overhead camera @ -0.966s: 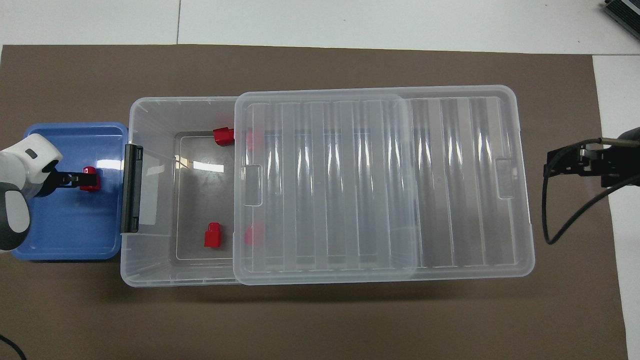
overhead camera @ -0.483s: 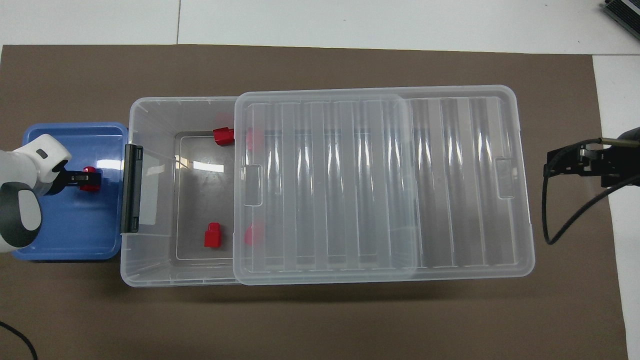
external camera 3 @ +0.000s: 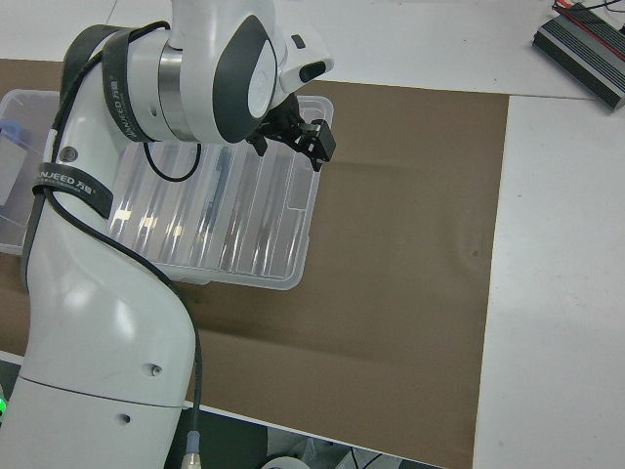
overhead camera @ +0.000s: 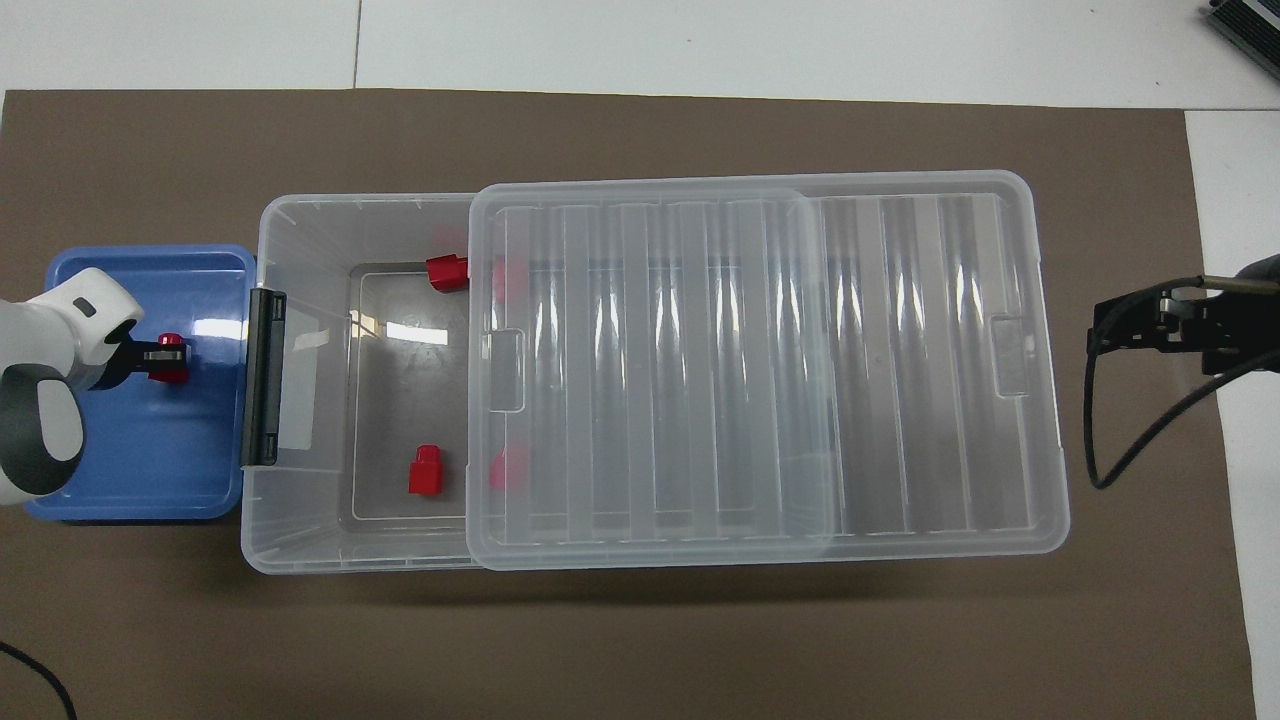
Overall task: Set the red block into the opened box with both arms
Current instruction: 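Grasp and lift the red block with the left gripper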
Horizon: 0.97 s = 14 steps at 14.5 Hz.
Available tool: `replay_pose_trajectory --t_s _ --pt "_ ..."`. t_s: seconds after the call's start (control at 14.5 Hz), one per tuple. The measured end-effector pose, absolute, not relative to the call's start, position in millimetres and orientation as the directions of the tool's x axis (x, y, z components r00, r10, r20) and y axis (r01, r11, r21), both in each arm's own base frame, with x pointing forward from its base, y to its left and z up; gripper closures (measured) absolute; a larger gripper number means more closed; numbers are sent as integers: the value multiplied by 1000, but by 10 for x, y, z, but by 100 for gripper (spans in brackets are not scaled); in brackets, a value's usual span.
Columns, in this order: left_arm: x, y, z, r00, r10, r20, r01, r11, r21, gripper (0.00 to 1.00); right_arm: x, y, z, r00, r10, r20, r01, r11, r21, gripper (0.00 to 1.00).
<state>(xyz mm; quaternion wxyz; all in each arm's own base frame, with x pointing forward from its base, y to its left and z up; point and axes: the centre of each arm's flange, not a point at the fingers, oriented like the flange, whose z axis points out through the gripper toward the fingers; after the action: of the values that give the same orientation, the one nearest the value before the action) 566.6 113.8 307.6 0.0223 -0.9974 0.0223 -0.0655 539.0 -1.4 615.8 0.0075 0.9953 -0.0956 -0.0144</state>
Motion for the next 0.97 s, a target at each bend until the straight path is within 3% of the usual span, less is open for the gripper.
replay_pose_trajectory --t_s 0.34,0.62,0.97 --pt "5744 1128 3260 993 -50 110 -46 -998 -44 65 5390 -14 6158 981 -190 -27 -190 -982 18 0" --pt "5853 1097 4167 998 -52 29 -51 -998 -32 65 5390 -14 6158 981 -190 -27 -190 -982 18 0" --pt "5659 648 5148 999 46 20 46 -999 6 65 5390 -14 6158 981 -190 -27 -190 -982 18 0"
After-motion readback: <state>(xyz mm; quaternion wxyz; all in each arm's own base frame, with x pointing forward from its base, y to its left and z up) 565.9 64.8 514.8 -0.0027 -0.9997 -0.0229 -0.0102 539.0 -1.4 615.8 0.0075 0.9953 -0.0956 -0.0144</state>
